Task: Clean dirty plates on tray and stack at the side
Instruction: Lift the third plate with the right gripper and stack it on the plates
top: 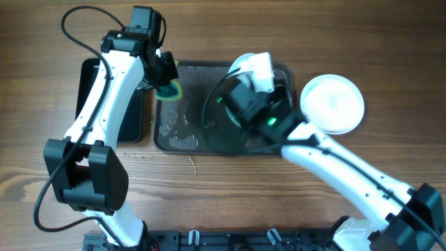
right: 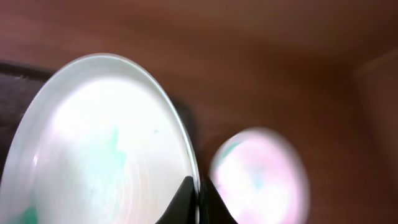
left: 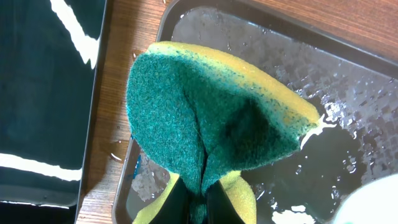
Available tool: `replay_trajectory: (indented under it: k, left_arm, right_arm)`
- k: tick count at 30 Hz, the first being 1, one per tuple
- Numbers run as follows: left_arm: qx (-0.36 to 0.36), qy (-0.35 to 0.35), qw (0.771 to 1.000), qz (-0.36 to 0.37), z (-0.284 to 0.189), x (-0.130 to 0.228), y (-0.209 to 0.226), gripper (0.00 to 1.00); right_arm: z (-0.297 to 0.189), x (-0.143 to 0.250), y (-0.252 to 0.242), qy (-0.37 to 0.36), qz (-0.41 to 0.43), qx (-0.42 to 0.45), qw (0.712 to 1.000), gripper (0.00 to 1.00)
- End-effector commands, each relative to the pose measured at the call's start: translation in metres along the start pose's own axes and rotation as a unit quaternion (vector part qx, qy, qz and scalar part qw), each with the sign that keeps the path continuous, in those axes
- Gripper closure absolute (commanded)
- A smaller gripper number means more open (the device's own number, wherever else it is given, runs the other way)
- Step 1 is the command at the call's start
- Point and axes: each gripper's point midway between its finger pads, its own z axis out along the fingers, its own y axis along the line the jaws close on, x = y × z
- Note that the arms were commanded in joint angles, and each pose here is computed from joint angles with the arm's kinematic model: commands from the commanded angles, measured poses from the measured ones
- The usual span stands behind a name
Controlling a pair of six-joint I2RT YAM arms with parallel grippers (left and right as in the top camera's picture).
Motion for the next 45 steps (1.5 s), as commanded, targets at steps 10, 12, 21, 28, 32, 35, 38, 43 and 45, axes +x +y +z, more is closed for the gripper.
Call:
replay_trajectory:
  k: [10, 12, 21, 28, 32, 35, 38, 43, 45]
  left_arm:
    - [0.006, 0.001, 1.000, 0.008, 0.000, 0.000, -0.003, 0.96]
    - [0.006, 0.001, 1.000, 0.008, 0.000, 0.000, -0.003, 0.96]
    - [0.006, 0.001, 1.000, 0.008, 0.000, 0.000, -0.003, 0.96]
    - [0.006, 0.001, 1.000, 0.008, 0.000, 0.000, -0.003, 0.96]
    - [0.006, 0.000, 1.000, 0.009, 0.000, 0.000, -0.003, 0.96]
    - [0.005, 0.000, 1.000, 0.009, 0.000, -0.001, -0.002, 0.96]
    - [0.003, -0.001, 1.000, 0.017, 0.000, -0.002, 0.002, 0.96]
    - [-0.008, 0.002, 1.000, 0.025, -0.003, -0.010, 0.032, 0.96]
    - [-0.014, 0.002, 1.000, 0.024, -0.004, -0.015, 0.049, 0.96]
  right_arm:
    - [0.053, 0.019, -0.073, 0.179, 0.281, -0.263, 0.906, 0.96]
    - [0.064, 0.033, -0.106, 0.193, 0.310, -0.218, 0.905, 0.96]
    - [0.087, 0.117, -0.226, 0.267, 0.377, 0.021, 0.886, 0.96]
    - [0.102, 0.153, -0.224, 0.282, 0.395, 0.042, 0.873, 0.96]
    - [0.105, 0.166, -0.218, 0.291, 0.393, 0.042, 0.871, 0.94]
    - [0.109, 0.157, -0.208, 0.281, 0.384, -0.002, 0.880, 0.55]
    - [0.107, 0.140, -0.192, 0.271, 0.364, -0.069, 0.889, 0.40]
    - [0.093, 0.095, -0.170, 0.244, 0.319, -0.133, 0.906, 0.33]
    - [0.086, 0.079, -0.157, 0.235, 0.298, -0.150, 0.913, 0.29]
